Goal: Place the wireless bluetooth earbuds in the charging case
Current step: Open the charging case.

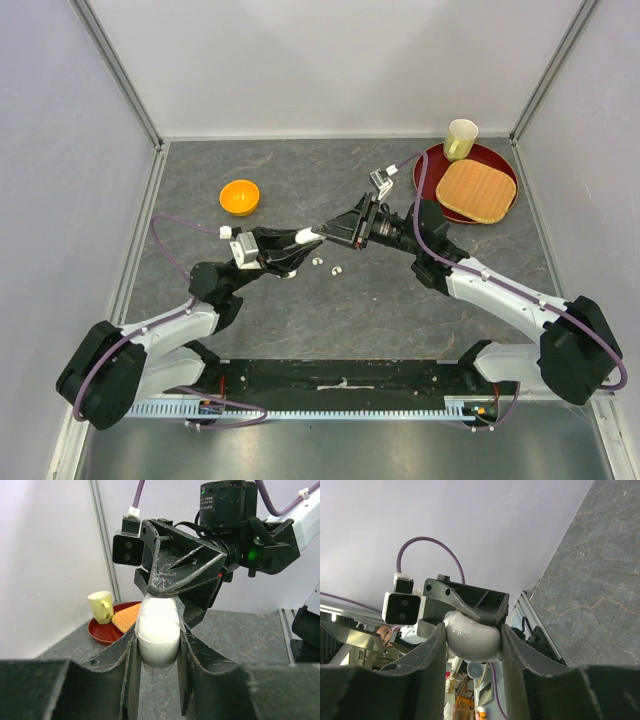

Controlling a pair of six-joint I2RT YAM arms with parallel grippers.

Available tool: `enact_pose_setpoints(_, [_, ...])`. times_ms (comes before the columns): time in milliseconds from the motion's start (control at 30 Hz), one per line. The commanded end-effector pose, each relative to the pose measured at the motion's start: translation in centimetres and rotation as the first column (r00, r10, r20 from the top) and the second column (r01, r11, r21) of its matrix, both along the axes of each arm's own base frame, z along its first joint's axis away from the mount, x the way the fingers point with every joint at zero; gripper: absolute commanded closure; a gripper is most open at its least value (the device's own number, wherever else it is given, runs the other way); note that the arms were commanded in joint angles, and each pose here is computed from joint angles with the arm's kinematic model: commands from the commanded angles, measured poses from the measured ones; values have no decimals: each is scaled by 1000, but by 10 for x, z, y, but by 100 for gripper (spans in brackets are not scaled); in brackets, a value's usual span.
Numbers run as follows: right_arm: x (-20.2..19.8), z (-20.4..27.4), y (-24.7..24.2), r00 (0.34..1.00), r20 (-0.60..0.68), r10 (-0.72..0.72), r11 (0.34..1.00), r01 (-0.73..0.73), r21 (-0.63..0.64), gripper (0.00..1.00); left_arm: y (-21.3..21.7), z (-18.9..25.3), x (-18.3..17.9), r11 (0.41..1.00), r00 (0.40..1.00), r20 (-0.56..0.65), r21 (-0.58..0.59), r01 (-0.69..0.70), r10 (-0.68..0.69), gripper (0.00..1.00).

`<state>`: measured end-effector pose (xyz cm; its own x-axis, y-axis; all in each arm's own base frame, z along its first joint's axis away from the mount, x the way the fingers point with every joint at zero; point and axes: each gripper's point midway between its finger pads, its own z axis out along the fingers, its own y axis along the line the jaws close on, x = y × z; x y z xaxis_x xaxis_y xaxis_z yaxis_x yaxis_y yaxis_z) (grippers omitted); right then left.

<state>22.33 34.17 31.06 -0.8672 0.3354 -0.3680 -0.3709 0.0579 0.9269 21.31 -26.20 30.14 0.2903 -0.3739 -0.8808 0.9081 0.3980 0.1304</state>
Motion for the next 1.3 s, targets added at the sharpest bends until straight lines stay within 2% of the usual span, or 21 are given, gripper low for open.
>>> enact_pose_setpoints(0, [-14,21,2,997,55,51,996,-54,65,83,0,15,5,999,999,40,-34,-21,23,88])
enact_pose_setpoints(167, [-13,21,1,998,52,41,996,-45,73,88,-1,14,5,999,1000,18,-40,-10,11,73])
enact_pose_setpoints(600, [-12,23,-2,999,49,20,995,-25,94,91,0,15,3,998,1000,3,-55,0,0,58])
enact_pose_setpoints(1267, [-4,13,-2,1000,16,-3,997,2,75,92,10,31,-5,993,998,56,-121,-16,23,54])
